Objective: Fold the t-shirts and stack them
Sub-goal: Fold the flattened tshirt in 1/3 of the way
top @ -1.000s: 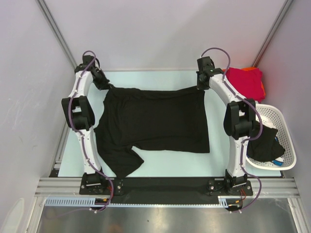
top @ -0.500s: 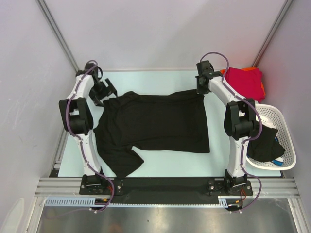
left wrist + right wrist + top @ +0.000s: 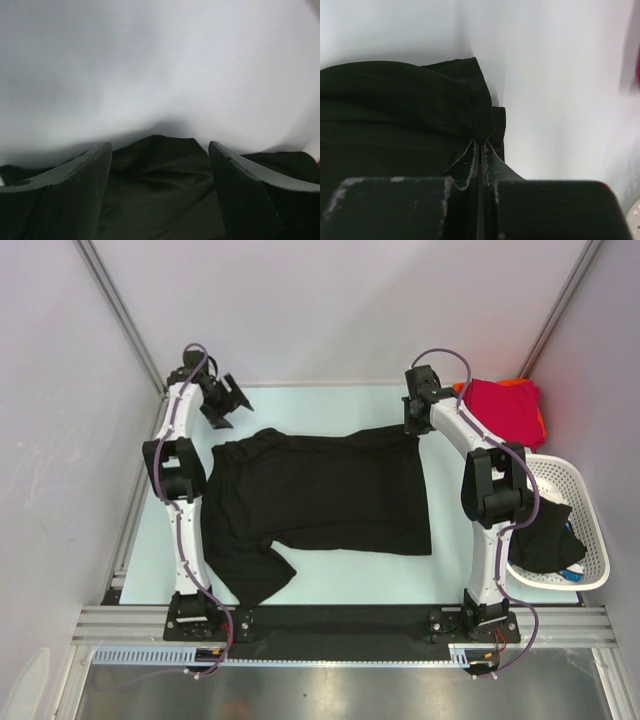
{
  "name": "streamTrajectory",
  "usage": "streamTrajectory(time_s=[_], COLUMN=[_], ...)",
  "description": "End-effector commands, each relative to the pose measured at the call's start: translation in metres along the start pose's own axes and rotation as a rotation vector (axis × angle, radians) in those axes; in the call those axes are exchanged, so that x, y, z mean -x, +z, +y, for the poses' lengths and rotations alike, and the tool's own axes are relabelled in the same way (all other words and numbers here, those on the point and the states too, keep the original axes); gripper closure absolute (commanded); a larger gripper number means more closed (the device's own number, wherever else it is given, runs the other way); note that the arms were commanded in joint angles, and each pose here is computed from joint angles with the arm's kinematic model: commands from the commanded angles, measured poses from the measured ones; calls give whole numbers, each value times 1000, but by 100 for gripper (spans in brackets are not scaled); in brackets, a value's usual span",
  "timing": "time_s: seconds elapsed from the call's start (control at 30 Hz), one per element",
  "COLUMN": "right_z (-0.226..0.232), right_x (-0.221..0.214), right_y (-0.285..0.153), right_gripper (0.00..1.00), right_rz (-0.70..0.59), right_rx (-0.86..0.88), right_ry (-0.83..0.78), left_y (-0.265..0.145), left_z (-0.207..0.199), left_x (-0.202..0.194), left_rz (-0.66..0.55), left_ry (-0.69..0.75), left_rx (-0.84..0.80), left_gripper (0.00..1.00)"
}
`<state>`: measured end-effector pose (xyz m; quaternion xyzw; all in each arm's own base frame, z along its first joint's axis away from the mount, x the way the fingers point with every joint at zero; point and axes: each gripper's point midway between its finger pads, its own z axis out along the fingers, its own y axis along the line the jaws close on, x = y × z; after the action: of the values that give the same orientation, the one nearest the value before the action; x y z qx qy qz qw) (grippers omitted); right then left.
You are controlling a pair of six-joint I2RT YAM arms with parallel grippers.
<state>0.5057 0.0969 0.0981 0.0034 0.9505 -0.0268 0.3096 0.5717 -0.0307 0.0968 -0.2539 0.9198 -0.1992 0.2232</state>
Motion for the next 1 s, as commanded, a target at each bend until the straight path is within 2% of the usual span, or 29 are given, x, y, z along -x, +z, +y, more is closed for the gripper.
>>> streamTrajectory(time_s=[0.0, 0.13, 0.27, 0.5, 0.83, 0.97], right_z=[-5, -7, -4, 6, 11, 11], right_x=[13, 13, 11, 8, 6, 6], right_y=[-6, -5, -4, -2, -2, -1], right_gripper=[100, 100, 100, 100, 100, 100], right_rz=[-39, -36, -29, -21, -19, -18], right_rx=[10, 15, 24, 47, 54, 54], right_ry=[18, 24, 27, 22, 11, 11], left_y=[4, -2, -41, -68, -70, -61], left_z=[-9, 7, 8, 22, 47, 49], left_x=[-16, -28, -18, -25, -55, -61], left_rz=[62, 71, -21, -63, -6, 17], left_ry=[3, 33, 87, 137, 144, 134], left_rx=[-29, 43, 89, 158, 223, 210], left_gripper=[18, 16, 14, 11, 12, 20])
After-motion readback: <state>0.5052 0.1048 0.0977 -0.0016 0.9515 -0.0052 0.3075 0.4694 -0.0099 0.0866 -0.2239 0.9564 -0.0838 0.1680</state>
